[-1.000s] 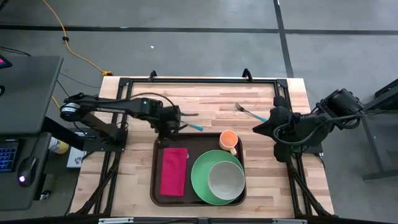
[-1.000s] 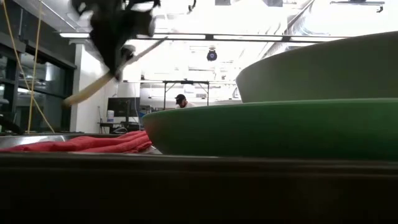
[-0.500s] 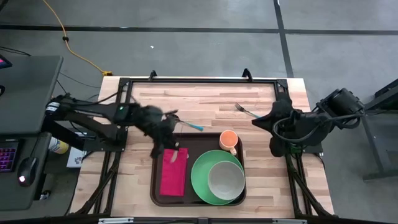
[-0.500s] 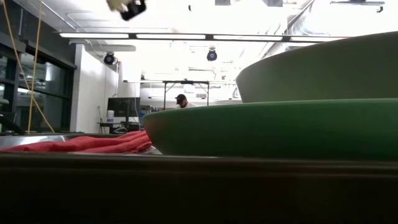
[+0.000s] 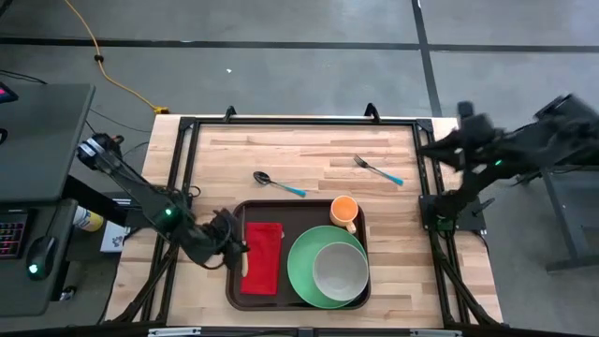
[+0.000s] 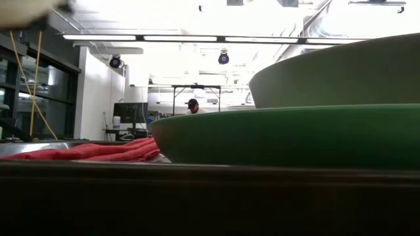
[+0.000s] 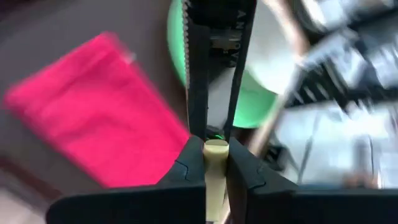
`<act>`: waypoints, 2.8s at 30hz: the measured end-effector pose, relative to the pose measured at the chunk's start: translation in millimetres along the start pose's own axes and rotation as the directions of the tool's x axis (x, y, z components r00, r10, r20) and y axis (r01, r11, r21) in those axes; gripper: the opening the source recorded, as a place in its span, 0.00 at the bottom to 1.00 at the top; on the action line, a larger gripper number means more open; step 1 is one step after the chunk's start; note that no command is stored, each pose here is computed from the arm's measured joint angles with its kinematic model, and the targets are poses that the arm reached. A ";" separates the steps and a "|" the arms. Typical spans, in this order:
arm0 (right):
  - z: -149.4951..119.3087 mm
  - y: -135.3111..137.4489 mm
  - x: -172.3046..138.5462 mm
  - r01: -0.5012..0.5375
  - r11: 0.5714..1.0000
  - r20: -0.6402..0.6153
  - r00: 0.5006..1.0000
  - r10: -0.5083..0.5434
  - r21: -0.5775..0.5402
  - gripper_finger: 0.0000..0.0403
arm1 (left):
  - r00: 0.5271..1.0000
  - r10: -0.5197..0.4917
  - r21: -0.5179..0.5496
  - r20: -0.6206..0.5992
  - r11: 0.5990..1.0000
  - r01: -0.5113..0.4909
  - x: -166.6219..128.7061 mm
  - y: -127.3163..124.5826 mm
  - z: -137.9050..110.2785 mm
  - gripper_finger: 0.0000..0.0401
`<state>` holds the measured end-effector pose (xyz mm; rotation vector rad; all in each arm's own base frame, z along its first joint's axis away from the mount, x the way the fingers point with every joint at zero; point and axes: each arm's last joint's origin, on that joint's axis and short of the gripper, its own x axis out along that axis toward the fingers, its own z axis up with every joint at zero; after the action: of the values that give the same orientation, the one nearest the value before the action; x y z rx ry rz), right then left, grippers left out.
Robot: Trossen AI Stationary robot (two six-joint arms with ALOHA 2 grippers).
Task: Set up tray
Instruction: Put the yellow knife to the left of the green plate on the red napkin on the brown serving tray
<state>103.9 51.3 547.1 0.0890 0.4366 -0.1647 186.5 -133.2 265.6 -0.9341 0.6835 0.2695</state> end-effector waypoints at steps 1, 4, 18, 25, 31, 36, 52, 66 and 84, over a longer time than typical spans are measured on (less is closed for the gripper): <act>-0.7 -6.3 -6.6 -0.006 1.000 0.015 1.000 0.007 -0.008 0.00 | 0.999 0.041 -0.059 0.007 0.997 -0.041 4.8 3.1 -5.4 0.12; -3.8 -25.5 -25.8 -0.013 1.000 0.062 0.998 0.014 -0.017 0.00 | 0.997 0.077 -0.142 0.009 0.987 -0.075 25.0 1.5 -14.5 0.12; -18.1 -71.0 -69.8 -0.080 0.996 0.155 0.984 0.085 -0.039 0.00 | 0.932 0.294 -0.209 -0.213 0.918 -0.337 100.3 -19.9 3.9 0.12; -19.0 -71.4 -70.9 -0.105 0.991 0.147 0.982 0.116 -0.079 0.00 | 0.905 0.341 -0.224 -0.254 0.890 -0.398 103.5 -29.1 18.2 0.12; -19.1 -71.2 -71.0 -0.113 0.989 0.144 0.981 0.126 -0.095 0.00 | 0.859 0.385 -0.215 -0.338 0.857 -0.469 110.2 -25.6 20.0 0.12; -19.3 -71.7 -71.4 -0.113 0.989 0.146 0.981 0.127 -0.099 0.00 | 0.858 0.360 -0.225 -0.366 0.861 -0.457 128.2 -24.6 14.1 0.12; -20.3 -73.0 -73.3 -0.134 0.984 0.143 0.978 0.151 -0.118 0.00 | 0.787 0.403 -0.223 -0.467 0.808 -0.546 153.9 -9.2 9.6 0.12; -20.3 -73.0 -73.3 -0.133 0.983 0.143 0.978 0.151 -0.130 0.00 | 0.788 0.390 -0.259 -0.476 0.794 -0.550 159.5 -6.0 17.3 0.12; -20.6 -72.3 -73.4 -0.157 0.977 0.134 0.975 0.177 -0.143 0.00 | 0.782 0.392 -0.321 -0.484 0.753 -0.575 162.2 0.7 31.8 0.22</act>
<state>17.0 -7.0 556.2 -0.0161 0.2907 0.0242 322.9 -118.8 173.4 -1.2619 1.2854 0.7613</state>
